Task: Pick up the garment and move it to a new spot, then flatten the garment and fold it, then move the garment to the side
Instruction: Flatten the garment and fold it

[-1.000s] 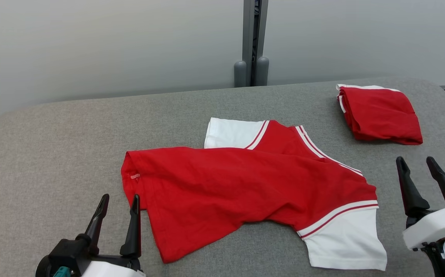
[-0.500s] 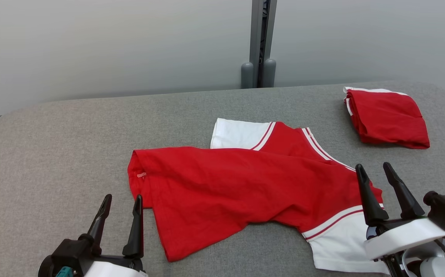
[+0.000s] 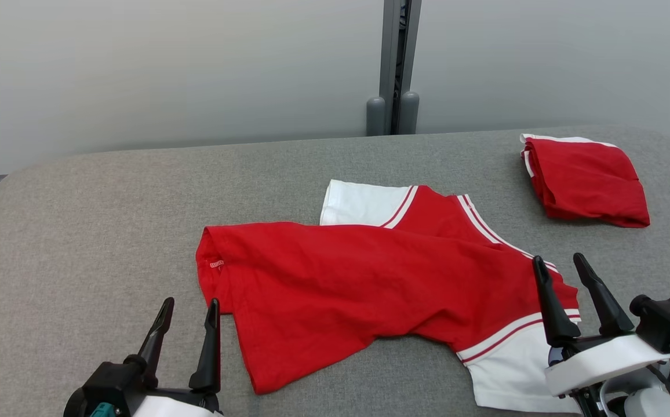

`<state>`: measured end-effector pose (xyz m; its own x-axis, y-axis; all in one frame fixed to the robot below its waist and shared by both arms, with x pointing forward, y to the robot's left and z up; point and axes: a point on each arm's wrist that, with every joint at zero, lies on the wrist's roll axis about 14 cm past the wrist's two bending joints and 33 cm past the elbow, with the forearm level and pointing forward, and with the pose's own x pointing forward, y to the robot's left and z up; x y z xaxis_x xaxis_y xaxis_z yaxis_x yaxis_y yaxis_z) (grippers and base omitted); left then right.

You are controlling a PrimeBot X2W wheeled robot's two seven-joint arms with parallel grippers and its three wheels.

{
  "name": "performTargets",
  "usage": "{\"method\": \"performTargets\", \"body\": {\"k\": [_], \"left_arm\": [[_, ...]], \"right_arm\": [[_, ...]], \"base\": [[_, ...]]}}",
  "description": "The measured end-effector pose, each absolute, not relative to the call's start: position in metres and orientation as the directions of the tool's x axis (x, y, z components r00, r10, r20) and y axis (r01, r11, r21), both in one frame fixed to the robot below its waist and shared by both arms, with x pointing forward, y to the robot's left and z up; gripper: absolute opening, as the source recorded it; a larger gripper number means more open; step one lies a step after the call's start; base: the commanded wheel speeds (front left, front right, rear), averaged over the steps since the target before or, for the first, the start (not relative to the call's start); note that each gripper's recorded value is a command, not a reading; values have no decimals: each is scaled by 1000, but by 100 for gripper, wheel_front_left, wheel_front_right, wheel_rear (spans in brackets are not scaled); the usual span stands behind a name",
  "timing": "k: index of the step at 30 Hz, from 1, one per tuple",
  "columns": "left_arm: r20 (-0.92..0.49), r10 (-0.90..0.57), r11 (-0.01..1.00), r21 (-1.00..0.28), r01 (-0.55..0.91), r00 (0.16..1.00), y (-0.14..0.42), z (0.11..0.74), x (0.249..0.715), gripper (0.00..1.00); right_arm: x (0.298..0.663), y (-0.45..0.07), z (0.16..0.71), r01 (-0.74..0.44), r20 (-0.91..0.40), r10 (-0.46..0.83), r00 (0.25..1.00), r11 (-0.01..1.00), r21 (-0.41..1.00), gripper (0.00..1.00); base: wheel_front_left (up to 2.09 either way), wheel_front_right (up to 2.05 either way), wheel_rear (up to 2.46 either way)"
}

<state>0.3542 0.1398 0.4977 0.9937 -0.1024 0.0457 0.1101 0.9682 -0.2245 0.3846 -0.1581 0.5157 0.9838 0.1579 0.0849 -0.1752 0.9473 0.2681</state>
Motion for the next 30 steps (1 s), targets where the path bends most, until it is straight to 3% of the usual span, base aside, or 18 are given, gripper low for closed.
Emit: {"method": "performTargets", "body": {"k": [11, 15, 20, 24, 25, 30], "left_arm": [[-16, -124, 959, -258, 115, 992, 134, 487, 353, 100], [-151, -170, 948, -293, 120, 974, 125, 459, 346, 100], [-364, -261, 927, -354, 126, 894, 106, 414, 325, 100], [-454, -313, 915, -378, 138, 834, 95, 396, 314, 100], [-514, -349, 912, -380, 157, 784, 88, 384, 304, 100], [-550, -374, 908, -380, 175, 746, 81, 376, 305, 100]], "right_arm": [[384, -158, 512, -172, 74, 158, 985, 949, 265, 100], [384, -158, 512, -174, 76, 159, 984, 949, 262, 100], [385, -158, 513, -174, 82, 158, 984, 951, 256, 100], [385, -159, 511, -173, 75, 159, 984, 951, 254, 100], [385, -158, 510, -174, 71, 161, 984, 951, 254, 100], [387, -157, 509, -177, 69, 165, 984, 951, 252, 100]], "base": [[0, 0, 0], [0, 0, 0], [0, 0, 0], [0, 0, 0], [0, 0, 0], [0, 0, 0]]}}
